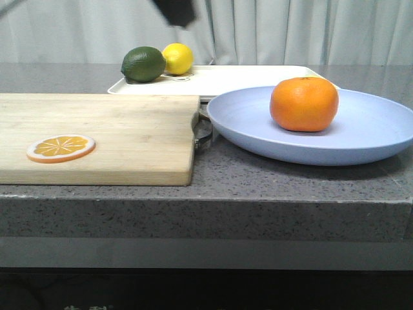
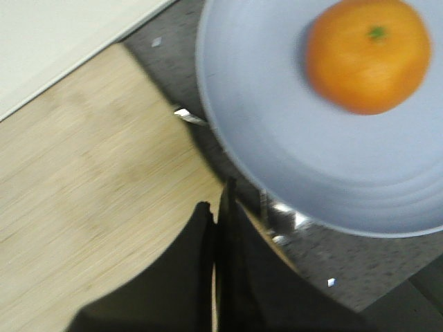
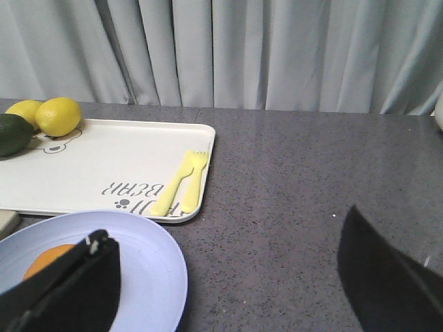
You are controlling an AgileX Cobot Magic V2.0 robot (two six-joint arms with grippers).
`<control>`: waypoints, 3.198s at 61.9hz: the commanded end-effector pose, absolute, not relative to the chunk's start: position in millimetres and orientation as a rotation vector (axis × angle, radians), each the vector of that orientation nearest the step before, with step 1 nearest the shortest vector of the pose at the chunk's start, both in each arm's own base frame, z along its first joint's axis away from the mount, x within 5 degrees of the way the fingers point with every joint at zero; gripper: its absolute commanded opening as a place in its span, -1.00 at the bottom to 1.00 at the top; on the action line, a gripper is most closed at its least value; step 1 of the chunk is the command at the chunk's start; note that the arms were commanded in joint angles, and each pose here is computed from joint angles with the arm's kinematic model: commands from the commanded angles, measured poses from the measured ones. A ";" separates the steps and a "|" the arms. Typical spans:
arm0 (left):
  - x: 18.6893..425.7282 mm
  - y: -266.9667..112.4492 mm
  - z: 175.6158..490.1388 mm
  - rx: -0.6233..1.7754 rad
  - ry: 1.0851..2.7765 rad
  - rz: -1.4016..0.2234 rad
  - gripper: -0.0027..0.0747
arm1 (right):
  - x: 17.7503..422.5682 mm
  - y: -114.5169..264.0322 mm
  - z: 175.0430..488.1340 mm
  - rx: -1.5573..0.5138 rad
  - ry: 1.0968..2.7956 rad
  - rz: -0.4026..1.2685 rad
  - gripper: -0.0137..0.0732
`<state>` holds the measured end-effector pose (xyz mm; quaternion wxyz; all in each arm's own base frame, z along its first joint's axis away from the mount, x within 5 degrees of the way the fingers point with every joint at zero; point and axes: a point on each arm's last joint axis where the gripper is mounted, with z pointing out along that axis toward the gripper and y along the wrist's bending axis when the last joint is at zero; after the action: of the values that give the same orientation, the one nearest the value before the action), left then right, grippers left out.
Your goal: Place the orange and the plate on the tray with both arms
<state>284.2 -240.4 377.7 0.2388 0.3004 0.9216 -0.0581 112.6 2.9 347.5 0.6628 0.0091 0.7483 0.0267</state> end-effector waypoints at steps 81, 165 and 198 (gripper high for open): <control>43.8 -4.3 303.8 0.046 1.742 -0.175 -0.98 | 114.0 2.5 357.6 0.016 1.677 0.051 0.80; 32.6 -2.1 305.4 0.042 1.689 -0.181 -0.98 | 304.3 27.1 272.5 0.165 2.396 0.278 -0.84; 32.6 -2.1 305.4 0.042 1.689 -0.181 -0.98 | 327.4 34.7 373.3 0.109 2.364 0.462 -0.84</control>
<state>32.3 -1.5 290.9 0.6245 0.0228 0.7775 -0.0703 322.1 33.2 335.5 0.2924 0.0416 0.9431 0.1526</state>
